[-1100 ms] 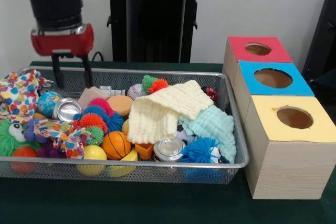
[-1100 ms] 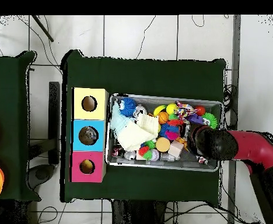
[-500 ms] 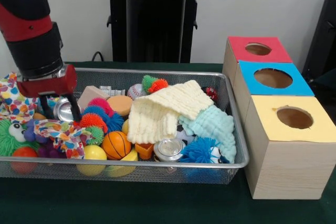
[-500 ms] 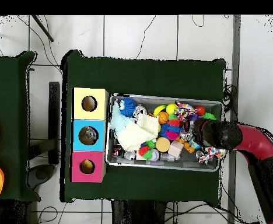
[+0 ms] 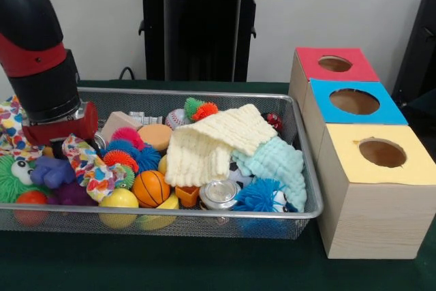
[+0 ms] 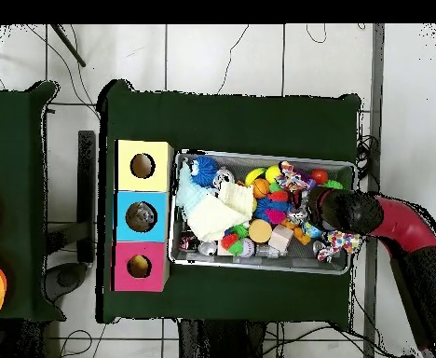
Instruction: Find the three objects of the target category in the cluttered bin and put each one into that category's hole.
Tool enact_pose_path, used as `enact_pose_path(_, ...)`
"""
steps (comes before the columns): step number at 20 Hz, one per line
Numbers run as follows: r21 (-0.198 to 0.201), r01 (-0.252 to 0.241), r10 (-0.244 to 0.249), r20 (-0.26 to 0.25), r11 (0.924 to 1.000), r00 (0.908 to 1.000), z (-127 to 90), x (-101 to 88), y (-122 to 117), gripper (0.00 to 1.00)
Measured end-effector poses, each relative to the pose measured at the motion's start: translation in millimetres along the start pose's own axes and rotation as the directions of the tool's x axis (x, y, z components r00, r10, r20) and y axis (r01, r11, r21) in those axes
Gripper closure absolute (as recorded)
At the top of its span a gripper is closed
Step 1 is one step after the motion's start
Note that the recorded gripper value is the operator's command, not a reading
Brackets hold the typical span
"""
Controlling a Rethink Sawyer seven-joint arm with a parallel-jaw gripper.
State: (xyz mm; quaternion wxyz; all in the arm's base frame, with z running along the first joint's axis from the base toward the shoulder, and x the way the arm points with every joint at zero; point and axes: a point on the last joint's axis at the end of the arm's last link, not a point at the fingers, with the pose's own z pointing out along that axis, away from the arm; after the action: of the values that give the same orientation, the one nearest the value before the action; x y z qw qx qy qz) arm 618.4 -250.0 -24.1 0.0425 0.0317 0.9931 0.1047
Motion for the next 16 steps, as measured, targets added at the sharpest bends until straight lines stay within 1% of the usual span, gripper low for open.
enact_pose_path(3, 0.004, 0.0, 0.0, 0.001, 1.0, 1.0, 3, 0.3, -3, 0.0)
enact_pose_path(6, -0.008, -0.017, 0.017, -0.001, 0.9998, 0.9999, 10, 3.9, -8, 0.0)
enact_pose_path(7, -0.025, -0.041, 0.041, -0.006, 0.9988, 0.9991, 19, 11.3, -17, 1.0)
enact_pose_path(9, -0.029, -0.046, 0.046, -0.006, 0.9985, 0.9989, 21, 12.9, -18, 1.0)
enact_pose_path(13, -0.044, -0.072, 0.072, -0.003, 0.9964, 0.9974, 26, 21.1, -28, 1.0)
enact_pose_path(16, -0.046, -0.082, 0.082, 0.002, 0.9956, 0.9967, 25, 25.1, -33, 1.0)
